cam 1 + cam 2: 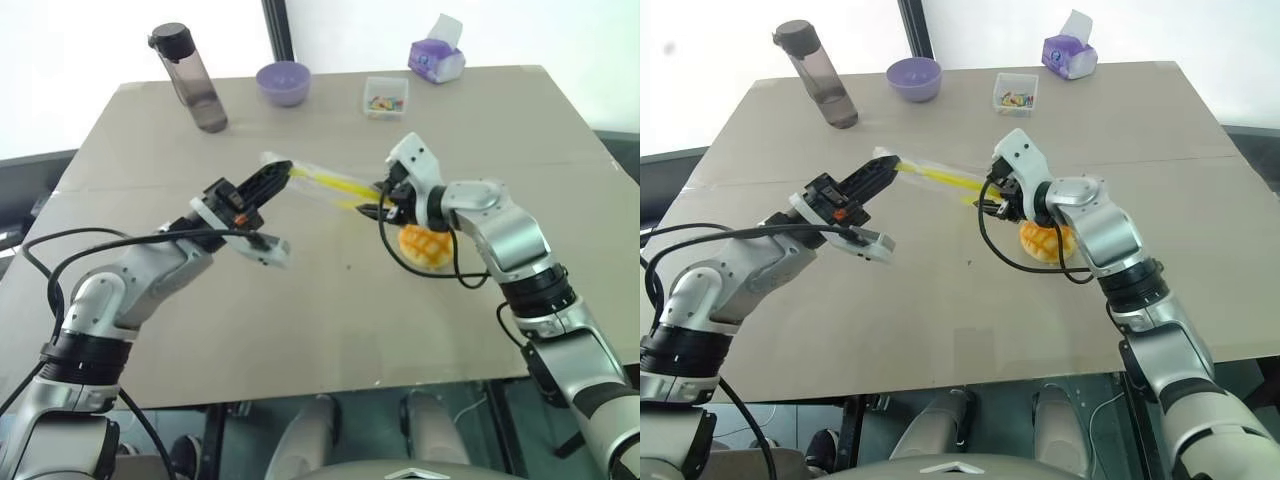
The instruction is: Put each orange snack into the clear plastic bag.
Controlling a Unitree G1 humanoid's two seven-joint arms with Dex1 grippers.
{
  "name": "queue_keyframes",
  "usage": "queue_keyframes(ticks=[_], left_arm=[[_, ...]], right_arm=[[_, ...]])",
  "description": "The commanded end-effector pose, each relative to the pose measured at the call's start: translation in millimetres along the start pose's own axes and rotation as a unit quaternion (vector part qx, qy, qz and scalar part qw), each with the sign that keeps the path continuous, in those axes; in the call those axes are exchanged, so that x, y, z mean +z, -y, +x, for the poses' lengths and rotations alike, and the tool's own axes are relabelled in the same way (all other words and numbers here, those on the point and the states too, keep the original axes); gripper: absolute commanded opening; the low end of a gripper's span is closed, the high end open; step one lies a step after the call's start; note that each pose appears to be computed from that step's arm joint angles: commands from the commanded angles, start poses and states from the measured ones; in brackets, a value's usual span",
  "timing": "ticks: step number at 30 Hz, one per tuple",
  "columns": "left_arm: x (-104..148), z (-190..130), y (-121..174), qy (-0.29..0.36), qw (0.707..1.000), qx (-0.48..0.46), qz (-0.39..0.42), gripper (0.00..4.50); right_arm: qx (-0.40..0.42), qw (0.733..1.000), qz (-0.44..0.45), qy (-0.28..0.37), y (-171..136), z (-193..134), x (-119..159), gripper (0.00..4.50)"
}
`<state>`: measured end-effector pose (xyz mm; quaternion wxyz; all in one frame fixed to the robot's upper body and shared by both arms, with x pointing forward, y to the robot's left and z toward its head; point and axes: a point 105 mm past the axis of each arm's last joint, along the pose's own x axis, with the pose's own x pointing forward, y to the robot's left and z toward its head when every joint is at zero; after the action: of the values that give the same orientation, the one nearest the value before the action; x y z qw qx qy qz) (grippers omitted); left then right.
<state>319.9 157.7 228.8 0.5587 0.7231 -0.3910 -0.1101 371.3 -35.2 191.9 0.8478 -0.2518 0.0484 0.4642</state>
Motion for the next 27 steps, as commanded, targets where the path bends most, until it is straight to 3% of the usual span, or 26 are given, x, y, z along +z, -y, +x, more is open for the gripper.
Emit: queue_keyframes(ticks=[1, 8, 14, 18, 27], left_arm=[[-13.1, -3.6, -2.9, -0.046, 0.998, 0.005, -0.041, 0.0], [-18.9, -11.5, 19.7, -0.111, 0.97, -0.03, -0.214, 0.0], [-18.8, -11.1, 25.0, -0.133, 0.94, -0.031, -0.312, 0.0], [-21.3, -9.5, 20.6, -0.14, 0.927, -0.02, -0.349, 0.0], [-11.0, -13.8, 24.8, -0.124, 0.925, -0.049, -0.355, 0.0]], right_arm=[[-0.033, 0.992, -0.113, 0.046, 7.3, -10.3, 29.3, 2.22], [-0.078, 0.964, -0.235, 0.1, -0.4, -14.2, 51.0, 2.22], [-0.092, 0.945, -0.297, 0.102, -8.7, -6.2, 47.3, 2.22], [-0.106, 0.923, -0.363, 0.07, -5.0, 2.9, 33.3, 2.22], [-0.156, 0.911, -0.378, 0.044, 17.8, 10.7, 22.3, 2.22]])
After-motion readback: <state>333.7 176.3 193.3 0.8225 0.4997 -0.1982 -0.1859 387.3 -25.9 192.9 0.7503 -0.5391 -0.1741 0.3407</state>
